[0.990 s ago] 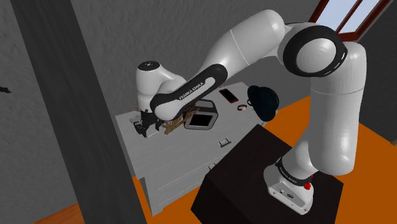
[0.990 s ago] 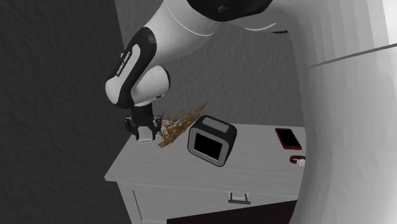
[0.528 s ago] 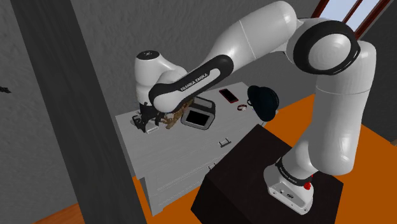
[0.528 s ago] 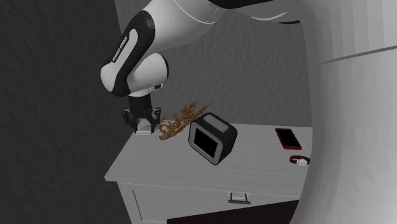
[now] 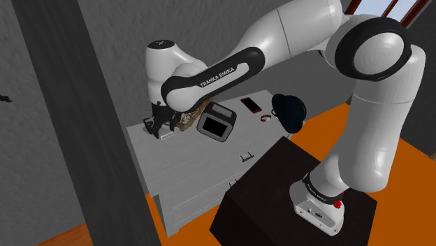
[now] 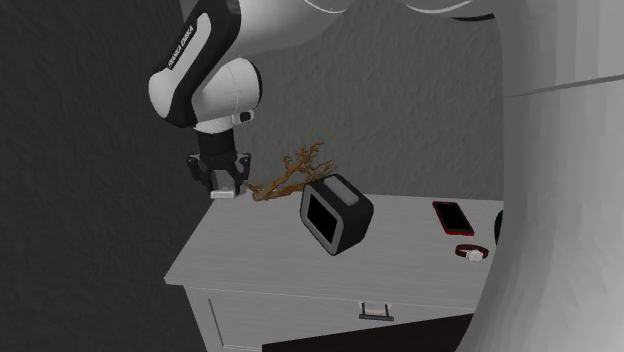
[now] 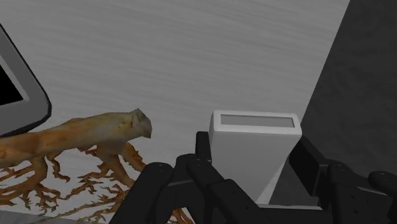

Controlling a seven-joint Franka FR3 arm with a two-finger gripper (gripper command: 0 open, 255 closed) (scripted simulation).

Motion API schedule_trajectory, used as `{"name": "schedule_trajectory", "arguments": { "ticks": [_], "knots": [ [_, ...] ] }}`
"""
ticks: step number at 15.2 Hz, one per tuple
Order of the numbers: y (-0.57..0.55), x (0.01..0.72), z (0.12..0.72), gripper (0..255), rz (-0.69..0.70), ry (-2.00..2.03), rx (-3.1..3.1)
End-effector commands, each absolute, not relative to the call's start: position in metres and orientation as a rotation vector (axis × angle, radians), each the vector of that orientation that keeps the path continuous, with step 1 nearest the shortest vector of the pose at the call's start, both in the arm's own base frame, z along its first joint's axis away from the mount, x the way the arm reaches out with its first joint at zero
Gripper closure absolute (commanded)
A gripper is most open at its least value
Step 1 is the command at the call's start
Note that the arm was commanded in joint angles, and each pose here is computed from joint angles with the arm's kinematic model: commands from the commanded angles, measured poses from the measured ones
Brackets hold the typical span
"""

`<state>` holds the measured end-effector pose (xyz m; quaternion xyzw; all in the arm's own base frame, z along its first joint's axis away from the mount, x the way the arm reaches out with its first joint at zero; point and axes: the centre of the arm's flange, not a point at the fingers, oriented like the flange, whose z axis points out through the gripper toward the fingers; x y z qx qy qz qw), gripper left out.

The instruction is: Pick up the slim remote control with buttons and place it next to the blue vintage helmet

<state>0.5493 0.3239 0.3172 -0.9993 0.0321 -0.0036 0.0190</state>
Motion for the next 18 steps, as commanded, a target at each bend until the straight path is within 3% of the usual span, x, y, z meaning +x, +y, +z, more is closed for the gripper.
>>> {"name": "schedule_trajectory", "arguments": {
  "ticks": [1,18],
  "knots": [
    [0.323,0.549,0.327,255,-0.012,0.100,-3.102],
    [0.323,0.549,0.417,255,-0.012,0.100,-3.102]
  ]
}}
